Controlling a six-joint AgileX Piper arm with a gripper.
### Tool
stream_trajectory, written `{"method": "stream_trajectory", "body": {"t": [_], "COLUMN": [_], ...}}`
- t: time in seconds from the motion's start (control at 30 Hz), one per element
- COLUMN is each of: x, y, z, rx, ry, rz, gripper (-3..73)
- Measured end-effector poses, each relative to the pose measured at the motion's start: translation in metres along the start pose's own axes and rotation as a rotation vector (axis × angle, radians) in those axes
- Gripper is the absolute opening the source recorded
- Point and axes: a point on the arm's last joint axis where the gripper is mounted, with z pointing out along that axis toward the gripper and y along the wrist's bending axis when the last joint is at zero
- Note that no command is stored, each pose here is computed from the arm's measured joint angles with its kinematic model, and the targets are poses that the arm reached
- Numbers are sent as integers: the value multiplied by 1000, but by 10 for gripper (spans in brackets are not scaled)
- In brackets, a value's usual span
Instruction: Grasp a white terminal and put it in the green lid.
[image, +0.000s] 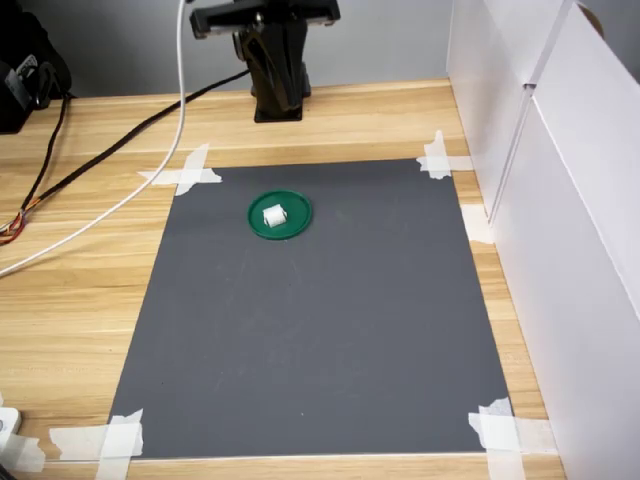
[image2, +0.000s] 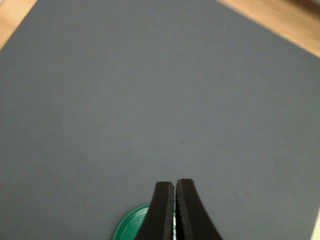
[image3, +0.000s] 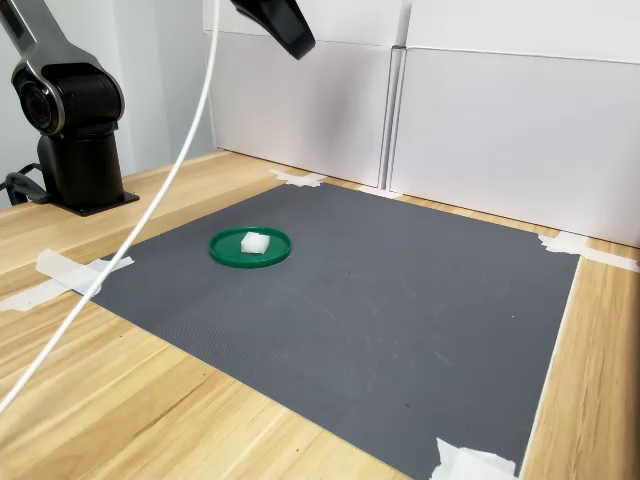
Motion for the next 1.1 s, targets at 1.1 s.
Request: {"method": "stream_trajectory", "body": {"t": [1.1], "x": [127], "y": [38], "z": [-57], "rx": [204], "ry": [-34], "rz": [206], "gripper": [-20]}}
